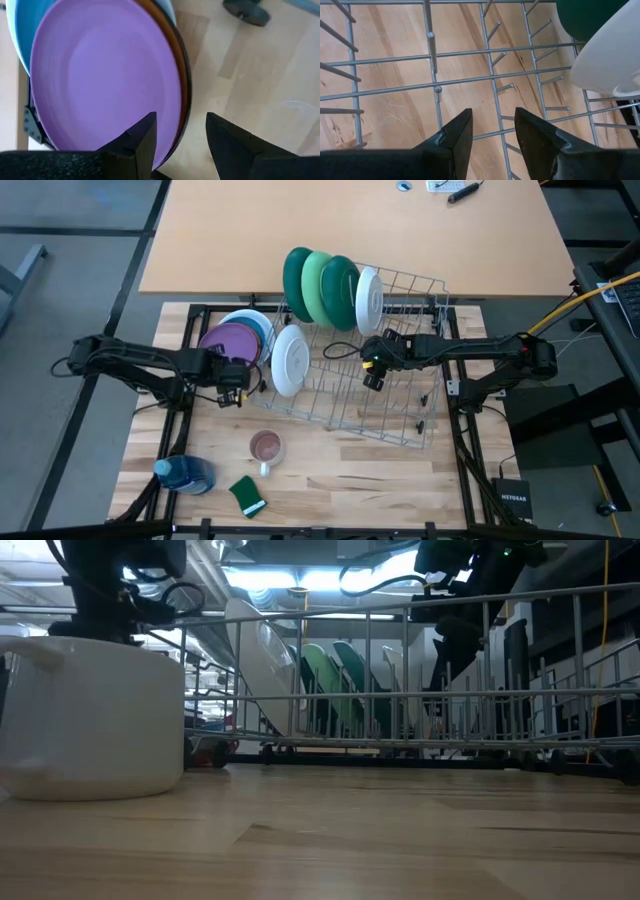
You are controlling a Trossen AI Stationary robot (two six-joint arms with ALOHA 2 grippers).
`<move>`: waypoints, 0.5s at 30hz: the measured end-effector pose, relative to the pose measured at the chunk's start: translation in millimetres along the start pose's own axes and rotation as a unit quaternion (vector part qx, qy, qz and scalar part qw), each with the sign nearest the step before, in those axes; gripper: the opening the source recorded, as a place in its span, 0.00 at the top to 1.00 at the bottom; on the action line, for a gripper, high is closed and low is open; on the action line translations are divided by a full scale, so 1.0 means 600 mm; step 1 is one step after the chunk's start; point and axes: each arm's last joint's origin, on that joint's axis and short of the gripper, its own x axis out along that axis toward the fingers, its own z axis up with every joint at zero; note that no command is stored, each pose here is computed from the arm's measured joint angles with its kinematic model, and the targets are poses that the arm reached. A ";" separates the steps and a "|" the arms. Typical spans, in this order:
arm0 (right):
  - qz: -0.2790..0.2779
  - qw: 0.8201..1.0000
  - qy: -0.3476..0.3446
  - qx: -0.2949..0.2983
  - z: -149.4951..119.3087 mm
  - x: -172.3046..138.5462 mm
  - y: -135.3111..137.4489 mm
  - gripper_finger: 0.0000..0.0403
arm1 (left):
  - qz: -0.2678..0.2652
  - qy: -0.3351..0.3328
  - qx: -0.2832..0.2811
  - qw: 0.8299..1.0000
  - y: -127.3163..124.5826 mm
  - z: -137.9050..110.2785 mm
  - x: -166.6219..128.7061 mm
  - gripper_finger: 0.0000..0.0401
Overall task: Sort dishes
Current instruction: Put the purple plate into the dishwasher rack
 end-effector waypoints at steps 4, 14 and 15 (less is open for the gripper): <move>0.000 1.000 0.000 0.000 0.000 0.000 0.000 0.62 | 0.003 0.007 -0.010 1.000 0.004 0.001 0.010 0.61; 0.000 1.000 0.000 0.000 0.000 0.000 0.000 0.62 | 0.008 0.019 -0.032 0.999 0.017 0.002 0.023 0.61; 0.000 1.000 0.000 0.000 0.000 0.000 0.000 0.62 | 0.006 0.019 -0.030 0.999 0.018 0.002 0.024 0.61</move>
